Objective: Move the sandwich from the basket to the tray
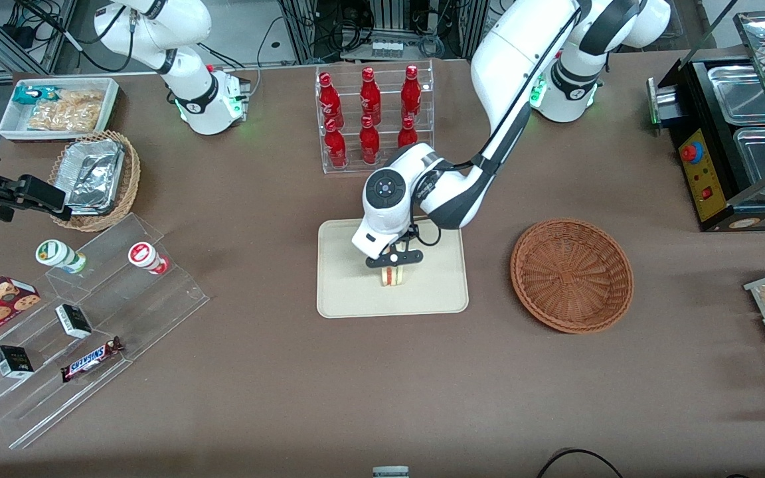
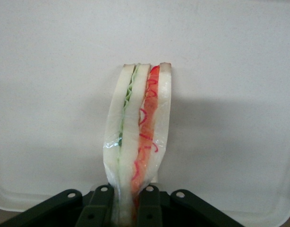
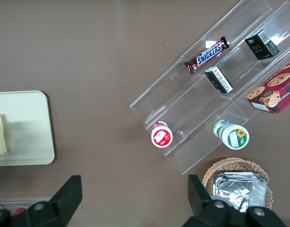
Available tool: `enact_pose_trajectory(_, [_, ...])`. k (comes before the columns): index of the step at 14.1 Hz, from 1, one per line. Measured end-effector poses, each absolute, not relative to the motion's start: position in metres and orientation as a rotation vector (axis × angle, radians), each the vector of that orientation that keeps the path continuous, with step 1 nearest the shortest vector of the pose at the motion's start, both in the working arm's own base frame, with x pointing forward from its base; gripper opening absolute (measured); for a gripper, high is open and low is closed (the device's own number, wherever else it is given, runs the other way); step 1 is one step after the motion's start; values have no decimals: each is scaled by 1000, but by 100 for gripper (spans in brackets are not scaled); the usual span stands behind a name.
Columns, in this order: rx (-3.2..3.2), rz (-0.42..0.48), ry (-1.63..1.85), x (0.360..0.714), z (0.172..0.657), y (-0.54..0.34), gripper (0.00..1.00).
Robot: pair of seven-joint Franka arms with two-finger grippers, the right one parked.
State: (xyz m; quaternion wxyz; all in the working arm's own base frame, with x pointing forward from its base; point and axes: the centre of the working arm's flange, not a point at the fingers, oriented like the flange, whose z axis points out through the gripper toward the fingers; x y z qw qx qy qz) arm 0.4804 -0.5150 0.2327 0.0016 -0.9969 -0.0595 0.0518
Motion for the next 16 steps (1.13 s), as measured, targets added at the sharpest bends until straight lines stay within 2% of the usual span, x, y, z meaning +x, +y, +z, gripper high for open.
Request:
enact_pose_trajectory(4, [-3139, 111, -179, 489, 245, -516, 59])
enact_pose_trajectory(6, [-3139, 50, -172, 498, 264, -513, 79])
enact_pose_trajectory(8, [-3121, 32, -194, 505, 294, -502, 99])
enact_pose_trajectory(11, [-3102, -6, -263, 517, 339, -481, 100])
enact_pose_trajectory(16, [-3003, 49, -445, 564, 367, -396, 100])
